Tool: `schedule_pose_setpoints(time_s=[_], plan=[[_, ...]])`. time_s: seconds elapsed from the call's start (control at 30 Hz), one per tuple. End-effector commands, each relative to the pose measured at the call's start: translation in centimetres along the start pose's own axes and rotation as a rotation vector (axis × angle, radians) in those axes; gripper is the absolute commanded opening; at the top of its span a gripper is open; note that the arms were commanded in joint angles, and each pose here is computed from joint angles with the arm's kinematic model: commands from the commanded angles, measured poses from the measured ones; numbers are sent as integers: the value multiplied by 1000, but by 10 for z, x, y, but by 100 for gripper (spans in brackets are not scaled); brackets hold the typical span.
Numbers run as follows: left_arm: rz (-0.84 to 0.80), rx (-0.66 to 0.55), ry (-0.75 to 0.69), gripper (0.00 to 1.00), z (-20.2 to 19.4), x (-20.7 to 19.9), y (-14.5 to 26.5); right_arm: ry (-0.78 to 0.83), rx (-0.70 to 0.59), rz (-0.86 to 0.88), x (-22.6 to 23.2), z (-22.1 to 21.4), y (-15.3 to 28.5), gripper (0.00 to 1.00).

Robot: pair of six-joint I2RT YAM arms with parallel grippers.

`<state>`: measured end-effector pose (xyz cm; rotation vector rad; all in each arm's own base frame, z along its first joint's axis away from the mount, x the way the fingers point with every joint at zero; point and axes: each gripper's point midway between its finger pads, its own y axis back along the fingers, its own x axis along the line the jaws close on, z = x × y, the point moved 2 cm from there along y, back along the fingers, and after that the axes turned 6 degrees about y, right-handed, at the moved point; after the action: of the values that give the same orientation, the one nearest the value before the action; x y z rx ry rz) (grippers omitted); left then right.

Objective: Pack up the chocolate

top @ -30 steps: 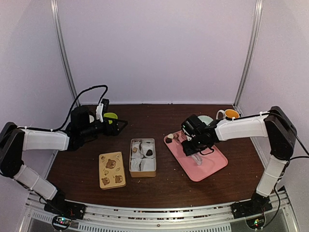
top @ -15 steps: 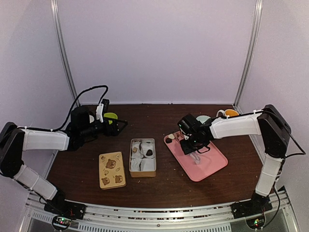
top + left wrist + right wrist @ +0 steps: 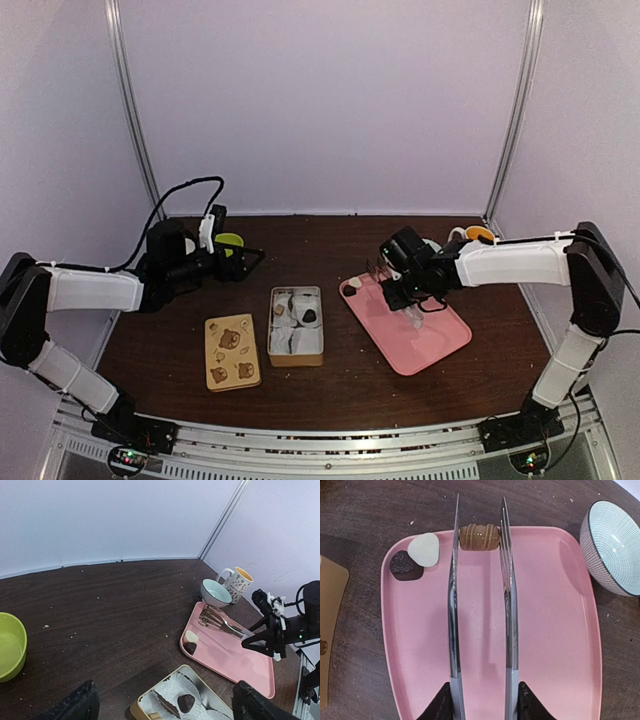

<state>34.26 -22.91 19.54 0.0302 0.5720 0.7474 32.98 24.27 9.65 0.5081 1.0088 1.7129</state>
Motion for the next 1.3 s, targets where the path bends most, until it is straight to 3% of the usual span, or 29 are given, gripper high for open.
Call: schedule_pose_setpoints(time_s=[0.0, 0.3, 0.63, 1.27], plan=[[-33, -26, -35, 95, 9, -8, -2, -14, -108, -7, -9, 16, 29, 36], [-33, -25, -36, 95, 9, -8, -2, 89, -160, 116, 13, 8, 62, 35], [-34, -25, -35, 95, 9, -8, -2, 301, -307, 478, 99, -5, 118, 33], [-33, -20, -33, 95, 8, -7, -3, 515, -172, 590, 174, -37, 106, 33]])
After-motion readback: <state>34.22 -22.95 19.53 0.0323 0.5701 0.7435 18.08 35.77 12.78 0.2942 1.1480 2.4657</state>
